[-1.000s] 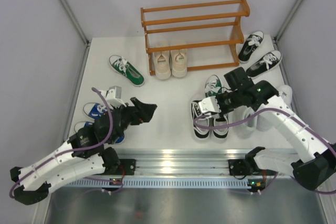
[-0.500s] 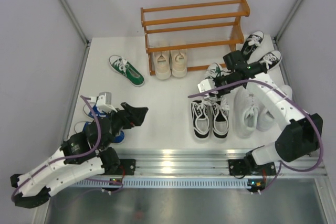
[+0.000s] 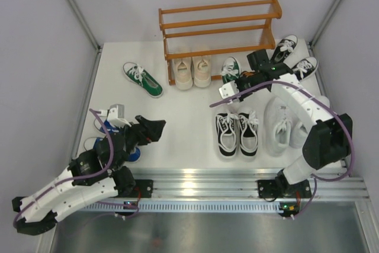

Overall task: Place and organize the shoes onto the shoe shelf
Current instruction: Place the shoe at the shoe shelf.

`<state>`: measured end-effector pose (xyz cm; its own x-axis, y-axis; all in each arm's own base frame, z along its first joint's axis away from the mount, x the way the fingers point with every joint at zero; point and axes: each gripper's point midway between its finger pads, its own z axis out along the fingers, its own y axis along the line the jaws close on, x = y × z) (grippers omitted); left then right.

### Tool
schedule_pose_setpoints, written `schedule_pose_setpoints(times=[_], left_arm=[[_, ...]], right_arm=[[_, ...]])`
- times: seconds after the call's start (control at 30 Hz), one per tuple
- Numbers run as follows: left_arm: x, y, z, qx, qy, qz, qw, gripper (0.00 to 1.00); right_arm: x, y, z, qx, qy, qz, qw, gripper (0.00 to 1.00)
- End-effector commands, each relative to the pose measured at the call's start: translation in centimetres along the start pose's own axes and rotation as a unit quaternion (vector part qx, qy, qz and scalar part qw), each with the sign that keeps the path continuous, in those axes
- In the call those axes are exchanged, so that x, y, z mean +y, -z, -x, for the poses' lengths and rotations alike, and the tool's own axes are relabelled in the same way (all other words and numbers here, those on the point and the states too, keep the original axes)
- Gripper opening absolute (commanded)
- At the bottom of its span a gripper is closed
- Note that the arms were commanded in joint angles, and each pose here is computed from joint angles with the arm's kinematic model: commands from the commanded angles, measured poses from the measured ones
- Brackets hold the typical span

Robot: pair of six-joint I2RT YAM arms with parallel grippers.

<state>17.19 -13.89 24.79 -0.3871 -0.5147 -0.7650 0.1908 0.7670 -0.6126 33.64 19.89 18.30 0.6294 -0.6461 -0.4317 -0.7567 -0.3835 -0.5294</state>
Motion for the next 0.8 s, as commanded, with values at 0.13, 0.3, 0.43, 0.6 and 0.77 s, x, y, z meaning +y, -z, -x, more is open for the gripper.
schedule_pose_setpoints(times=[0.13,0.3,0.43,0.6,0.77], left_arm=[[0.6,-0.3,0.0,-0.011,0.005,0.012,1.000,0.93],[0.5,-0.8,-0.4,-0.012,0.001,0.011,1.000,0.94],[0.5,-1.3,-0.9,-0.007,-0.006,0.016,1.000,0.94],[0.4,-1.6,-1.5,0.002,-0.011,0.013,1.000,0.94],[0.5,-1.7,-1.8,0.004,-0.011,0.012,1.000,0.94]], right_arm=[[-5.8,-1.6,-1.4,-0.014,0.084,-0.091,0.992,0.00],[-6.3,-2.6,-3.8,-0.012,0.077,-0.114,0.990,0.00],[-5.6,-3.6,-5.9,-0.010,0.051,-0.114,0.992,0.00],[-4.6,-3.5,-8.4,-0.002,-0.009,-0.119,0.993,0.17],[-2.9,-3.5,-10.1,0.028,-0.074,-0.097,0.992,0.39]])
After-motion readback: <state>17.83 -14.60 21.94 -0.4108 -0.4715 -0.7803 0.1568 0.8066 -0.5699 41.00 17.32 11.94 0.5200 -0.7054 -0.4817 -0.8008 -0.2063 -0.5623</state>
